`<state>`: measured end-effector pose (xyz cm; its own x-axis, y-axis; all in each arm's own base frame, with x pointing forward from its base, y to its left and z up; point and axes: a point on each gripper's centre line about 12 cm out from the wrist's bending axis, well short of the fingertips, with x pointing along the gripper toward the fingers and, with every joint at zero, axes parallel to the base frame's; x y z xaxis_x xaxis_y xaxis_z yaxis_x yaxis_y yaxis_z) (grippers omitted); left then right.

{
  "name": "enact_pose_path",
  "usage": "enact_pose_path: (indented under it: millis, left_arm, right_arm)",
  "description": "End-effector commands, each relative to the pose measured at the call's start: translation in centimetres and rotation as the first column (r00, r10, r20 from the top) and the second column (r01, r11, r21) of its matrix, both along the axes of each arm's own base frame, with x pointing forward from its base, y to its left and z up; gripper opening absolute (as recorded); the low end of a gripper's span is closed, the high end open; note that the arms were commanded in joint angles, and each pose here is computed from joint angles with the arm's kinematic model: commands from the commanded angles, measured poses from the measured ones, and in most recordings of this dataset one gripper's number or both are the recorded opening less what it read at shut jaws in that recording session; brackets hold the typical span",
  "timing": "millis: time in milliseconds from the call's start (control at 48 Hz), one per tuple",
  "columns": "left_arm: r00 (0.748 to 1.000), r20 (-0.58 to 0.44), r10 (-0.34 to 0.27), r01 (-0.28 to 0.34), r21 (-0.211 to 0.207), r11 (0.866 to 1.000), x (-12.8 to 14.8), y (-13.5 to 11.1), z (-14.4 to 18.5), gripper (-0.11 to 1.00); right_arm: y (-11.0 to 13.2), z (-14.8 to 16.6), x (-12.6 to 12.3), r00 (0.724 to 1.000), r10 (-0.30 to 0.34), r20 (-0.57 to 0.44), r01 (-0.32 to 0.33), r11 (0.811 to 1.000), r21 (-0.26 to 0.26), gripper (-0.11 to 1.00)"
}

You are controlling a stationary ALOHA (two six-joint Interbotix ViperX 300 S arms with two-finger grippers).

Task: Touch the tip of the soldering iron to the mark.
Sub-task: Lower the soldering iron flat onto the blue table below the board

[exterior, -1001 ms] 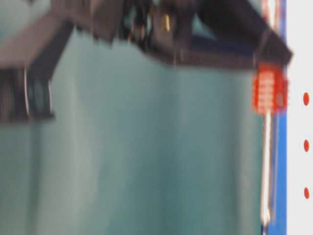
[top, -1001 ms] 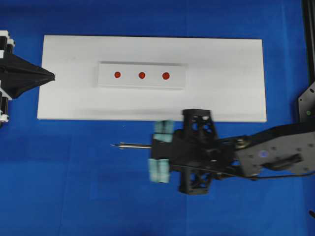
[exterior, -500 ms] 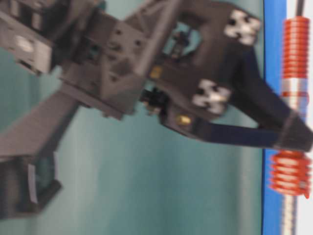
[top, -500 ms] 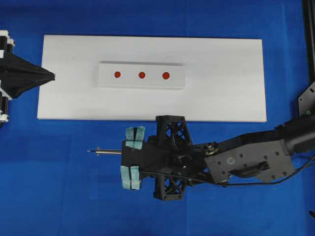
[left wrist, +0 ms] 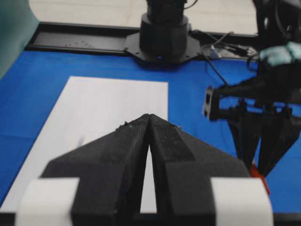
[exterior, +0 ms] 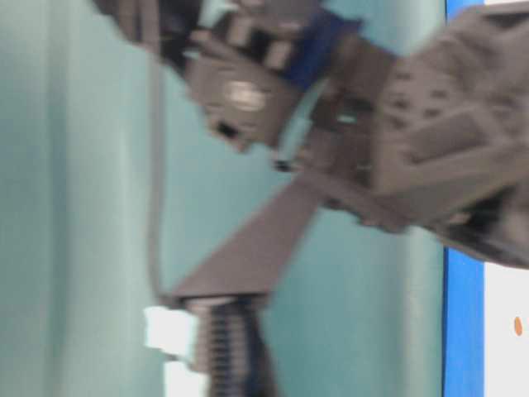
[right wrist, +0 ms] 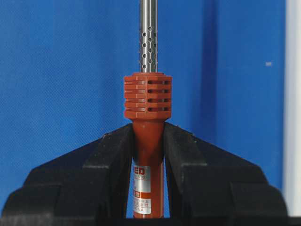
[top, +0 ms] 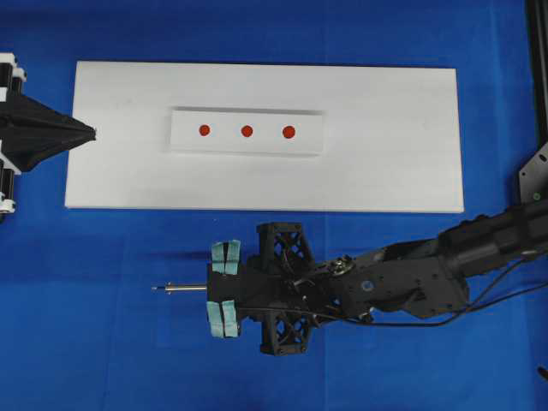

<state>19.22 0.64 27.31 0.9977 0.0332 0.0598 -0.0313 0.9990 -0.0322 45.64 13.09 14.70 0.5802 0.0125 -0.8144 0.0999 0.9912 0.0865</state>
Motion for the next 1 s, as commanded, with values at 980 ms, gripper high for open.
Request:
enact_pose_path:
  millis: [980]
  left_arm:
    - [1.000, 0.008, -0.001, 0.001, -0.010, 1.000, 0.1, 0.0, 0.3, 0.02]
  right_arm:
    - [0.1, -3.0, 0.3, 1.000, 0.005, 0.029, -0.007, 0.997, 0.078, 0.48]
